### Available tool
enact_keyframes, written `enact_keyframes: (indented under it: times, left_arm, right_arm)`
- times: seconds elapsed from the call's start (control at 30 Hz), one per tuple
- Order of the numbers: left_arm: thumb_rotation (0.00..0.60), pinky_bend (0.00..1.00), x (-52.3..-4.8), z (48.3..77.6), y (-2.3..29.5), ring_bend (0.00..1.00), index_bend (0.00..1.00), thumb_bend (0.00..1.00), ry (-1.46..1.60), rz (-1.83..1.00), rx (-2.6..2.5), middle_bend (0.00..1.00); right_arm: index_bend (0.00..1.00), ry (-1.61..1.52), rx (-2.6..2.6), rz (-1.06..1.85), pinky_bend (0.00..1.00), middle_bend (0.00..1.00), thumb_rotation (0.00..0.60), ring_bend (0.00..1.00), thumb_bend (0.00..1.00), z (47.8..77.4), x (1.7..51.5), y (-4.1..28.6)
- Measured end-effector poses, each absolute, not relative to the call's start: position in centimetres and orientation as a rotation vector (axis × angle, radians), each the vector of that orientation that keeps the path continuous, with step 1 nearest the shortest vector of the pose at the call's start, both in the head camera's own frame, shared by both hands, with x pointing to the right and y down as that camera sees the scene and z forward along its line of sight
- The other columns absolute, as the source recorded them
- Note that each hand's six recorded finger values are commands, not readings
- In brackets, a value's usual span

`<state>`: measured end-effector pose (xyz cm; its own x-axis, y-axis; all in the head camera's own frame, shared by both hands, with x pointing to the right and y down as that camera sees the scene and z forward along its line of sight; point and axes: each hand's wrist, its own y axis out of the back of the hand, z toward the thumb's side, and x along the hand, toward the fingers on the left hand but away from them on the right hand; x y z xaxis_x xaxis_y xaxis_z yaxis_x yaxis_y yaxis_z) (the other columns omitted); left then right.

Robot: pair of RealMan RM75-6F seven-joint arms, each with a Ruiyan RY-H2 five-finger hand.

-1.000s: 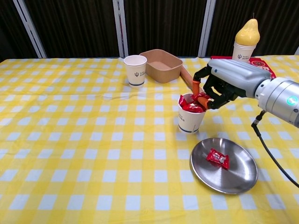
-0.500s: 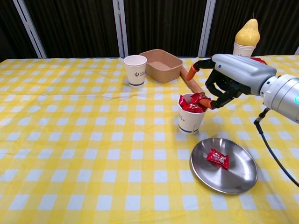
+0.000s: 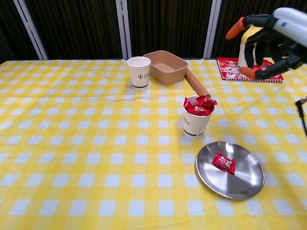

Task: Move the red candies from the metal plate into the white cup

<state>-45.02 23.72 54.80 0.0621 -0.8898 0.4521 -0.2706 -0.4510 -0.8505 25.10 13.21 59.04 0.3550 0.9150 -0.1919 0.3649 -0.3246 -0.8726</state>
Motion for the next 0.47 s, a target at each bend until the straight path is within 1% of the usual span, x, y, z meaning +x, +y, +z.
enact_keyframes:
  times: [0.03,0.1,0.13,0.2,0.3,0.4,0.47]
  left_arm:
    - [0.600,0.00,-45.0,54.8,23.7,0.00,0.00,0.00,1.155,-1.409,-1.776,0.00]
    - [0.600,0.00,-44.9,54.8,23.8,0.00,0.00,0.00,1.146,-1.406,-1.769,0.00]
    - [0.600,0.00,-44.9,54.8,23.8,0.00,0.00,0.00,1.141,-1.406,-1.763,0.00]
    - [0.600,0.00,-45.0,54.7,23.8,0.00,0.00,0.00,1.126,-1.406,-1.747,0.00]
    - [0.600,0.00,-45.0,54.6,23.8,0.00,0.00,0.00,1.103,-1.406,-1.719,0.00]
    - [0.600,0.00,-45.1,54.5,23.8,0.00,0.00,0.00,1.078,-1.404,-1.678,0.00]
    - [0.600,0.00,-45.2,54.4,23.8,0.00,0.00,0.00,1.061,-1.405,-1.646,0.00]
  right_arm:
    - [0.09,-1.115,-1.854,0.928,0.35,0.25,0.600,0.12,0.36,58.7,26.0,13.7]
    - [0.02,-1.083,-1.843,0.974,0.26,0.13,0.600,0.03,0.33,58.4,28.0,15.2]
    - [0.00,-1.063,-1.838,1.004,0.22,0.08,0.600,0.00,0.31,58.4,28.9,15.9]
    - [0.00,-1.010,-1.811,1.087,0.16,0.02,0.600,0.00,0.30,58.4,31.0,17.6]
    - [0.00,-0.946,-1.757,1.172,0.10,0.00,0.600,0.00,0.30,58.1,32.9,19.5]
    - [0.00,-0.926,-1.704,1.234,0.09,0.00,0.600,0.00,0.30,57.4,34.8,21.6]
    - [0.00,-0.932,-1.672,1.244,0.09,0.00,0.600,0.00,0.30,56.8,35.5,22.3]
